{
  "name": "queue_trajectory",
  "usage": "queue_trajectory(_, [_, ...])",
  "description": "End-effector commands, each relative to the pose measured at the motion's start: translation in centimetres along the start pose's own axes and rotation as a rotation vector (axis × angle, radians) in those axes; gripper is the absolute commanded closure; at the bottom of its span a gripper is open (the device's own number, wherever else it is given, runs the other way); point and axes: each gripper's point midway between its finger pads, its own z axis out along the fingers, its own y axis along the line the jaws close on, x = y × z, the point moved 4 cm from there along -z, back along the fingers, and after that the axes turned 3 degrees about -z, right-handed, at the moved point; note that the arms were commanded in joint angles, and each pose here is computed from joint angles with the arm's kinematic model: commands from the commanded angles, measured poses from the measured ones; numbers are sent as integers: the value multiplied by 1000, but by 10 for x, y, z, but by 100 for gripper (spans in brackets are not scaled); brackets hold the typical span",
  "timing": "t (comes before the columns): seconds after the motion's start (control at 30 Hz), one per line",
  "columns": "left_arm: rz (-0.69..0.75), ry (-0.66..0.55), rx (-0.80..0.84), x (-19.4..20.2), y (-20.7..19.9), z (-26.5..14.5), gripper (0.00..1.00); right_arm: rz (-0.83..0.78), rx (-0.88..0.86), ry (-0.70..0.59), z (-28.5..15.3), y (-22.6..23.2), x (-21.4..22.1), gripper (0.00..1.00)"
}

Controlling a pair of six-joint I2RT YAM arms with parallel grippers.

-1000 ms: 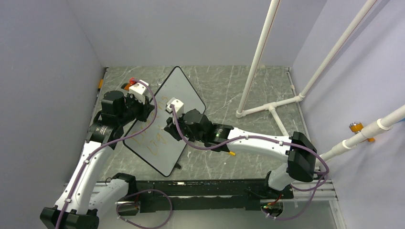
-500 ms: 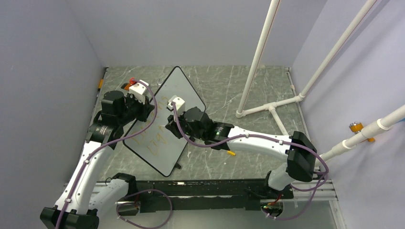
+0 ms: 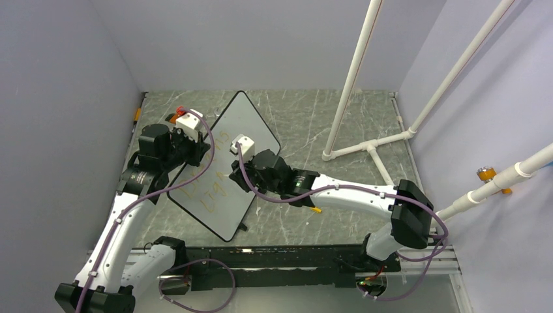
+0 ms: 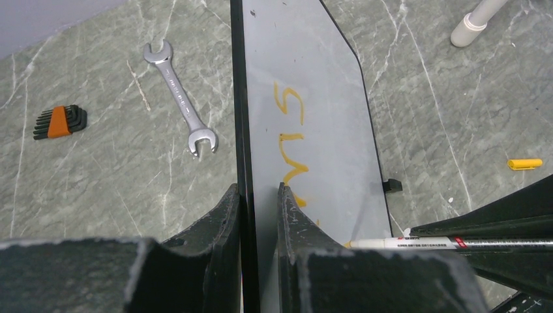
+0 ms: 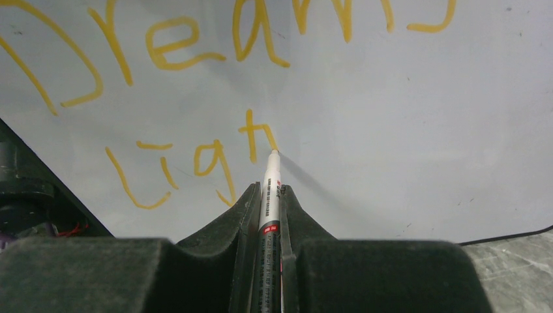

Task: Write a sentence on the whiteboard

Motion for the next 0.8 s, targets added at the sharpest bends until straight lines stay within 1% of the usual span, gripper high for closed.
queue_trajectory(0.0, [33,165,96,40,-14,-1,100,19,0,-2,-1,-2,7,100])
queue_trajectory(0.23, [31,169,94,41,-13,0,100,13,11,-1,-8,-4,6,100])
queue_trajectory(0.5, [30,172,94,42,-13,0,100,-3,23,-53,-22,-6,-16,100])
queue_trajectory(0.77, [29,173,92,42,-13,1,100,3,33,-84,-24,-16,-26,100])
